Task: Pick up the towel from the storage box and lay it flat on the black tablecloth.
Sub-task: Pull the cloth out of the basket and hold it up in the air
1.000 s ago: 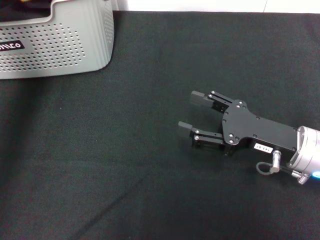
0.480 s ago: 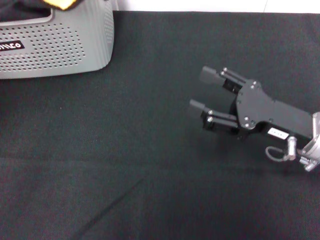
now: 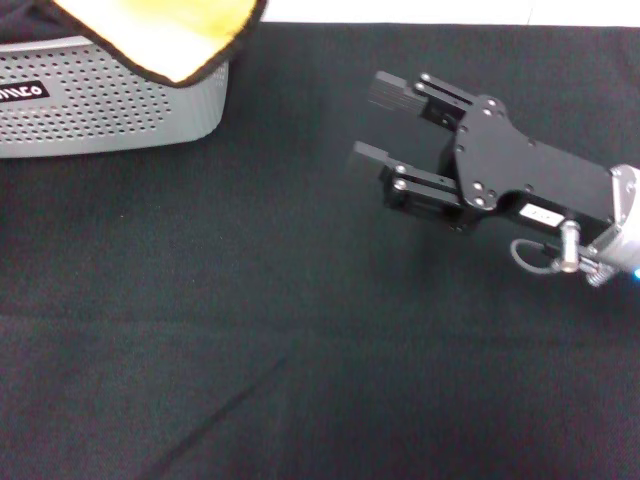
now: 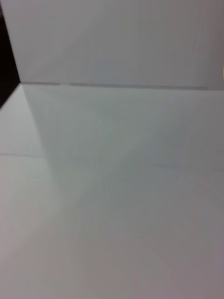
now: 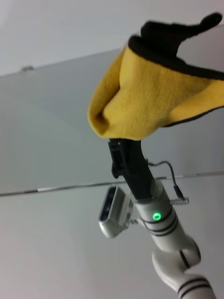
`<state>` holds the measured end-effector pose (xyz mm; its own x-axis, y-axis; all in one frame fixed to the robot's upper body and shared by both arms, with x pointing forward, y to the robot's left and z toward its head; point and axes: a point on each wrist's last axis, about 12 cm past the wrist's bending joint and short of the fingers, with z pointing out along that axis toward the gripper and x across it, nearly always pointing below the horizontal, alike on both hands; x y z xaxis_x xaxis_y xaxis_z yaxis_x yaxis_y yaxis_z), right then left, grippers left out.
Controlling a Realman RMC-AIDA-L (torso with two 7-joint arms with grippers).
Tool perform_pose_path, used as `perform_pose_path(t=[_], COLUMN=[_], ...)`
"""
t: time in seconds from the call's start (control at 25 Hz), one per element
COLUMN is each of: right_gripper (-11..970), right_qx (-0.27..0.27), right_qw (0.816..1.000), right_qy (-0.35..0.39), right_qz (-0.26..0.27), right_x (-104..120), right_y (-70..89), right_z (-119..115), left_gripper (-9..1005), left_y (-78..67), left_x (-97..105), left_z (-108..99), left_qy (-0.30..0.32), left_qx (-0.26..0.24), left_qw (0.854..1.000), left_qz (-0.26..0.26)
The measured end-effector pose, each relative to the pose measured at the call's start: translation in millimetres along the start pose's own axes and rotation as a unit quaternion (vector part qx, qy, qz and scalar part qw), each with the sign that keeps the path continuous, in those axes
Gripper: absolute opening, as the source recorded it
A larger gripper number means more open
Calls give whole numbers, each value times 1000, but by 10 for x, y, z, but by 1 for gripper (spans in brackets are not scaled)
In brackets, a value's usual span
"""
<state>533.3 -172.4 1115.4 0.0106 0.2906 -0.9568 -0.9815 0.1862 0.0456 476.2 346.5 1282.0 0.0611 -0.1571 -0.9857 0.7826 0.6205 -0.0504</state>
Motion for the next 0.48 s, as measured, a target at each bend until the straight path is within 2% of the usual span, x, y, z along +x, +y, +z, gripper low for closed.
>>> perform_pose_path(t=[0.08,0.16,0.48], right_gripper=[790,728,728], right_qx=[-12,-19,-63], right_qw=[1000,1000,997], right_qy=[0,0,34], right_qz=[-5,-10,-15], right_x=[-31,-59,-98], right_y=[-29,-57,-145], right_z=[77,137,493], left_gripper=[54,55,57], left_y=[7,8,-35], left_x=[25,34,22], left_z=[23,30,110], left_qy=[-8,-21,-40], left_qx=[14,25,62], left_qw=[1000,999,997], left_qz=[-10,-19,-30])
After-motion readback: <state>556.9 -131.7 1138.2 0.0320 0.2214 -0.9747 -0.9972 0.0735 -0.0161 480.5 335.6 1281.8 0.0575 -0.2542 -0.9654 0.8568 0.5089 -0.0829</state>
